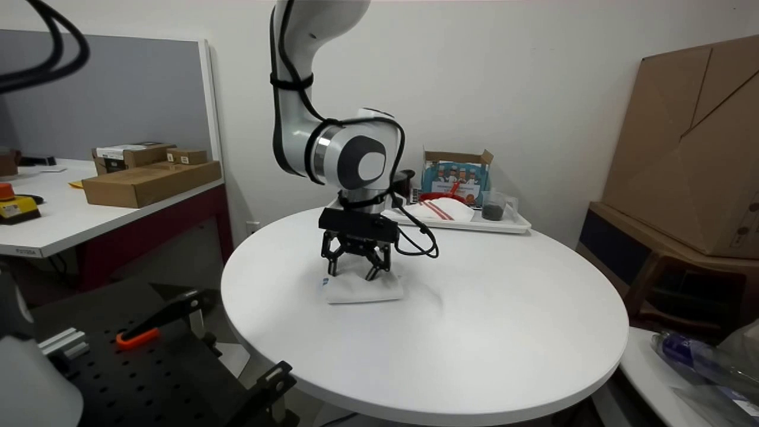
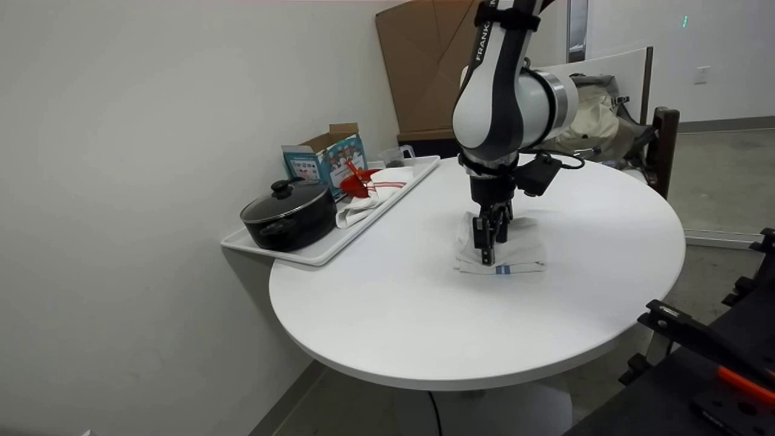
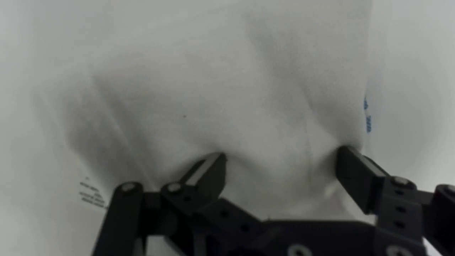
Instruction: Wipe the table with the cloth
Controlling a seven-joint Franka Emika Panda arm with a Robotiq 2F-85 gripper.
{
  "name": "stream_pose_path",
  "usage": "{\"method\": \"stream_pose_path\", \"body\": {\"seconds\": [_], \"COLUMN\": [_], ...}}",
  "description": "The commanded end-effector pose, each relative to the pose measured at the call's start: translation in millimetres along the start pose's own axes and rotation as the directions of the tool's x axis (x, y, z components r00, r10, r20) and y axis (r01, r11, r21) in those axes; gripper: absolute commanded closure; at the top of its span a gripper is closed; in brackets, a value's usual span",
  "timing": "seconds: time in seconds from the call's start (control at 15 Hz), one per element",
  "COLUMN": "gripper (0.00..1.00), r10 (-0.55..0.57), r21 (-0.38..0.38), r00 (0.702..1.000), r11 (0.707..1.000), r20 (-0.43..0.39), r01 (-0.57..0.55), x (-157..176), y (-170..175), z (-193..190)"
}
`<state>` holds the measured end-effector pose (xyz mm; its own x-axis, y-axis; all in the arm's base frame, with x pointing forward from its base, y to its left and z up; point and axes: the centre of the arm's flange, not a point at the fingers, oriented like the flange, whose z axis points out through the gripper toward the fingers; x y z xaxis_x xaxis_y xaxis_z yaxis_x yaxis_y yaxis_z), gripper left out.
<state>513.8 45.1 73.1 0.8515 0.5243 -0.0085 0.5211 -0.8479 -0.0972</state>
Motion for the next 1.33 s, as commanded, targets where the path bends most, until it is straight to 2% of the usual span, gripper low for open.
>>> {"method": "stream_pose_path", "body": {"seconds": [0.0, 0.33, 0.4, 0.47, 0.53, 0.8, 1.0, 1.27], "gripper": [0.47, 0.85, 0.72, 0.48, 0.47, 0.21, 0.01, 0.00], "r10": [0.003, -0.007, -0.009, -0.013, -0.012, -0.002, 0.018, 0.016], "r21": [-0.060, -0.075, -0.071, -0.068, -0.063, -0.048, -0.089, -0.183], "r00": [0.999, 0.997, 0.997, 0.997, 0.997, 1.000, 1.000, 1.000], "r11": [0.998, 0.997, 0.997, 0.997, 0.998, 0.999, 0.996, 0.983], "r20": [0.045, 0.074, 0.079, 0.081, 0.078, 0.030, -0.010, 0.020], "r01": [0.000, 0.012, 0.015, 0.019, 0.017, 0.003, -0.019, -0.012], "x": [-11, -13, -12, -11, -11, -9, -11, -21], "y": [-1, -9, -10, -10, -10, -4, 6, 15], "z": [9, 10, 9, 6, 3, -35, -65, -65]}}
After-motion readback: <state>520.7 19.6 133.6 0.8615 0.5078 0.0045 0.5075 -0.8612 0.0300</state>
